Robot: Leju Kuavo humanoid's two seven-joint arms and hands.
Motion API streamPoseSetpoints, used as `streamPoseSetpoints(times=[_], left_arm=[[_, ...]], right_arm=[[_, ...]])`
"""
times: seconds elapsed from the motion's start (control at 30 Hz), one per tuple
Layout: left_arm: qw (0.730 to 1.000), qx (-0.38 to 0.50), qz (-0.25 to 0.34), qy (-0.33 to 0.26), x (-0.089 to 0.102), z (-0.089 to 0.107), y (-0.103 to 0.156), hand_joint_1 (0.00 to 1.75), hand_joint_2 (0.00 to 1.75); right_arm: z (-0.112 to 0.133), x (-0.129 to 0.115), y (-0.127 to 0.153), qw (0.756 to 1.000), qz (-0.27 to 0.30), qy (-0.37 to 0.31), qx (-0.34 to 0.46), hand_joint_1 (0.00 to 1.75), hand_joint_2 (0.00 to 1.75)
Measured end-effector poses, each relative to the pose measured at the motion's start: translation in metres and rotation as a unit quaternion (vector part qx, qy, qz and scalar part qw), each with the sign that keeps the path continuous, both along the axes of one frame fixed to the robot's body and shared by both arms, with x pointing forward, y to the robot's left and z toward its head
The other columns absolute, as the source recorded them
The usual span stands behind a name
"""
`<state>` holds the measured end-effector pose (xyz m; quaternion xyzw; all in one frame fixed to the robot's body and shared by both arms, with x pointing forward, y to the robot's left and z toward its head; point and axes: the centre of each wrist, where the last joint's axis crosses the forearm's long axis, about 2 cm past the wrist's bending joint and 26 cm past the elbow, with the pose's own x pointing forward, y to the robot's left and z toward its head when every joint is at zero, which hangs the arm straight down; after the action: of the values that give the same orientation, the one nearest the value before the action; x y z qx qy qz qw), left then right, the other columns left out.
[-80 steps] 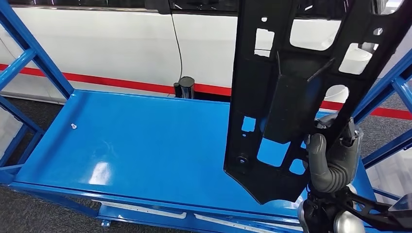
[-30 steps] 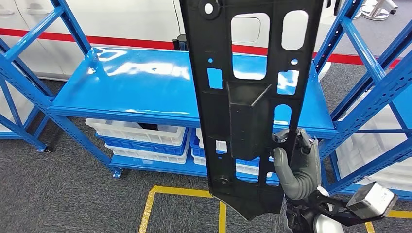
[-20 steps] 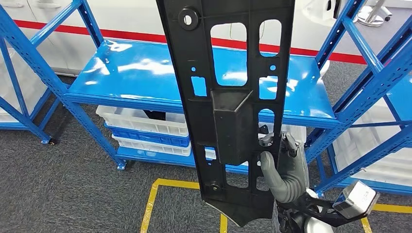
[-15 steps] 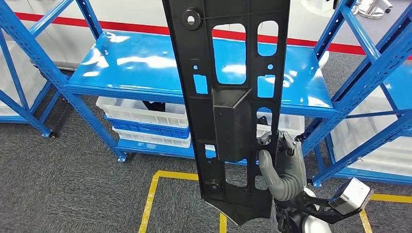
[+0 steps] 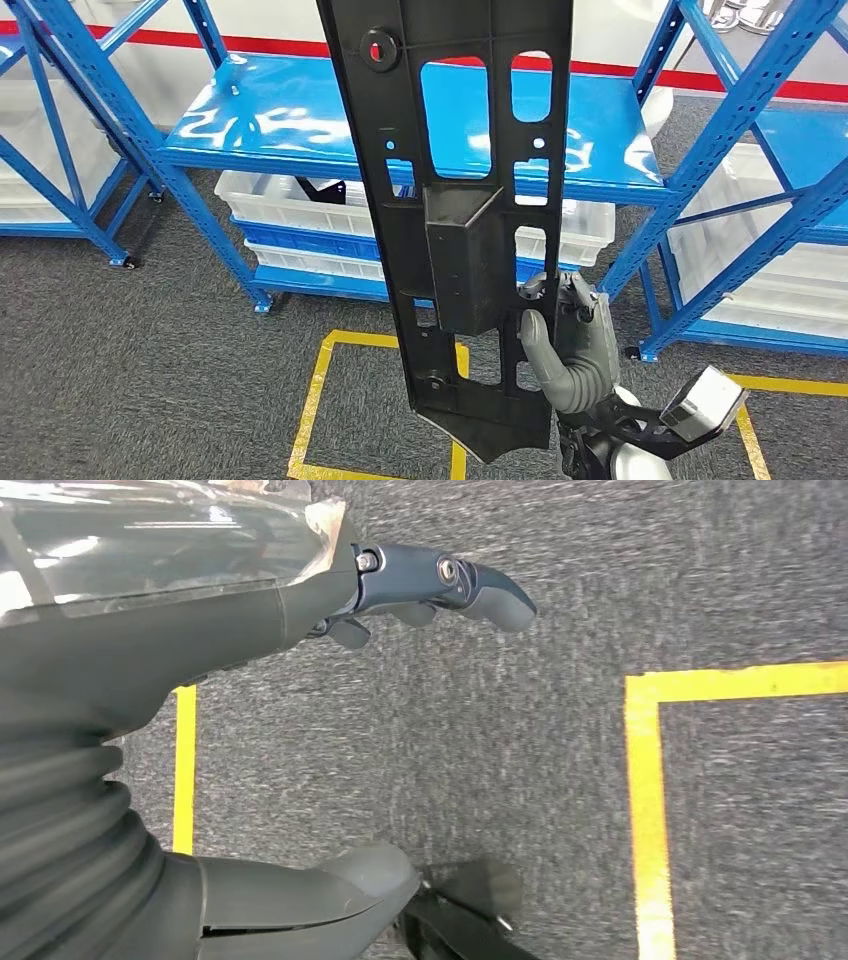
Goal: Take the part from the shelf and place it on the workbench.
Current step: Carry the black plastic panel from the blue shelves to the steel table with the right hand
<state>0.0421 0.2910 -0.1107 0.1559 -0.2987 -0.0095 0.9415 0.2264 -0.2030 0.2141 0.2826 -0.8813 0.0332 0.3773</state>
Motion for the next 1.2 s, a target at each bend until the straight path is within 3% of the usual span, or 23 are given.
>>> streamPoseSetpoints(times=[0.5,1.2], left_arm=[[1.000,-0.004,-0.016,0.008,0.001,0.000,-0.004,0.00,1.75],[0.999,0.022,-0.005,0.037,-0.011,-0.001,0.009,0.00,1.75]], right_arm=[[-0.014,-0.011,-0.008,0.999,-0.022,0.012,-0.023,1.75,1.75],[-0.010,-0.005,0.006,0.999,0.016,-0.008,-0.049,1.75,1.75]])
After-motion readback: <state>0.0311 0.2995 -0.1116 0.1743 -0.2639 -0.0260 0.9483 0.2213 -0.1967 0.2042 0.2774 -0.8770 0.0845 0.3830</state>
